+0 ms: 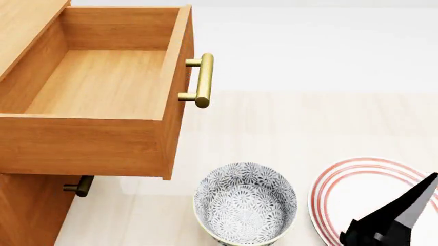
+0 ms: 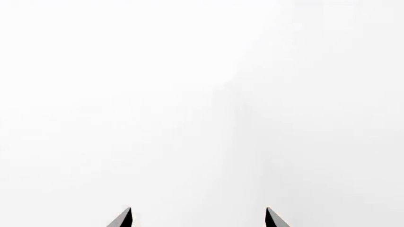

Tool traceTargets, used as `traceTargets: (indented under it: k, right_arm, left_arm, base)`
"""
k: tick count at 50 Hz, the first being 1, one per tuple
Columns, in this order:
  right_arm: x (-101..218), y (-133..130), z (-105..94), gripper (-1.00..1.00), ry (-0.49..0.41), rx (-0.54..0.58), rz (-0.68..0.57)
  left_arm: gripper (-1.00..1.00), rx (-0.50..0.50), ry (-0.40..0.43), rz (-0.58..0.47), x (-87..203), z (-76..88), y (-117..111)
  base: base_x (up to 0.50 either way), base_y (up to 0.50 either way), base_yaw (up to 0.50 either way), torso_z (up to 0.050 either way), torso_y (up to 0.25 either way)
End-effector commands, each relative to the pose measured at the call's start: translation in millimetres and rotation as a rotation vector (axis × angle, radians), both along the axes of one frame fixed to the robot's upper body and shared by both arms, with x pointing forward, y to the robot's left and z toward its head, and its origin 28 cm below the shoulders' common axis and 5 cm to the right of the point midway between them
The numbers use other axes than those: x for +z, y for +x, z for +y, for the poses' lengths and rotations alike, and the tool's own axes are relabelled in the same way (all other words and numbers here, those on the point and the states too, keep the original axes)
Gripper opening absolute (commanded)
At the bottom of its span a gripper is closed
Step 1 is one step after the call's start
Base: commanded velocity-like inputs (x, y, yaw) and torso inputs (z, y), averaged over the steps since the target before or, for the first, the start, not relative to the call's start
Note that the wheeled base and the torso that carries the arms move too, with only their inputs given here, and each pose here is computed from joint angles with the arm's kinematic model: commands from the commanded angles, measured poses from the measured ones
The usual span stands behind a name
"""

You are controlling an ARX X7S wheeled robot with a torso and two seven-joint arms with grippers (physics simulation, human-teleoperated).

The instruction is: Open the top drawer of the cabinet.

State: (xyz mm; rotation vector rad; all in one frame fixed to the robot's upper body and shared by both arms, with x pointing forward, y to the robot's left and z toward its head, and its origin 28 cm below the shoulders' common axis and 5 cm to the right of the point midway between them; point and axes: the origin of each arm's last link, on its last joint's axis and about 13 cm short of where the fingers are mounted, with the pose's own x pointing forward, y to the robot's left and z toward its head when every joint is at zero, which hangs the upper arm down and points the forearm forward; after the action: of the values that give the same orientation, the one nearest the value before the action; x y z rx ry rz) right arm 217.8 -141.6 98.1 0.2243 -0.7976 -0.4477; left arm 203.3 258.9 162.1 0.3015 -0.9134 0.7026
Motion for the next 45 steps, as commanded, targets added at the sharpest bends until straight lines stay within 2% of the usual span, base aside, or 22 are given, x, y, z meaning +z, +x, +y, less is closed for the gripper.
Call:
traceTargets:
  k: [1, 8, 15, 19, 45]
  right_arm:
    - [57, -2, -20.5, 1.00, -0.065, -0.183, -0.317]
    - [81, -4, -34.9, 1.00, -0.049, -0.269, -0.411]
    - [88, -5, -42.1, 1.00, -0.042, -0.314, -0.443]
    - [89, -6, -43.0, 1.00, -0.039, -0.321, -0.447]
    - [91, -6, -43.8, 1.00, -0.032, -0.330, -0.444]
  left_arm:
    - [1.00, 0.116, 0.022, -0.259, 67, 26.5, -14]
    - [1.00, 0.220, 0.074, -0.346, 85, 44.4, -22]
    - [1.00, 0.277, 0.089, -0.355, 83, 53.1, -22]
    - [1.00, 0.287, 0.066, -0.342, 82, 57.2, -20]
    - [1.00, 0.298, 0.059, -0.328, 78, 59.4, -18]
  base:
    - [0.00, 0.00, 0.00, 0.000, 0.000]
    - [0.00, 0.00, 0.00, 0.000, 0.000]
    - [0.00, 0.00, 0.00, 0.000, 0.000]
    - [0.00, 0.00, 0.00, 0.000, 0.000]
    - [0.00, 0.00, 0.00, 0.000, 0.000]
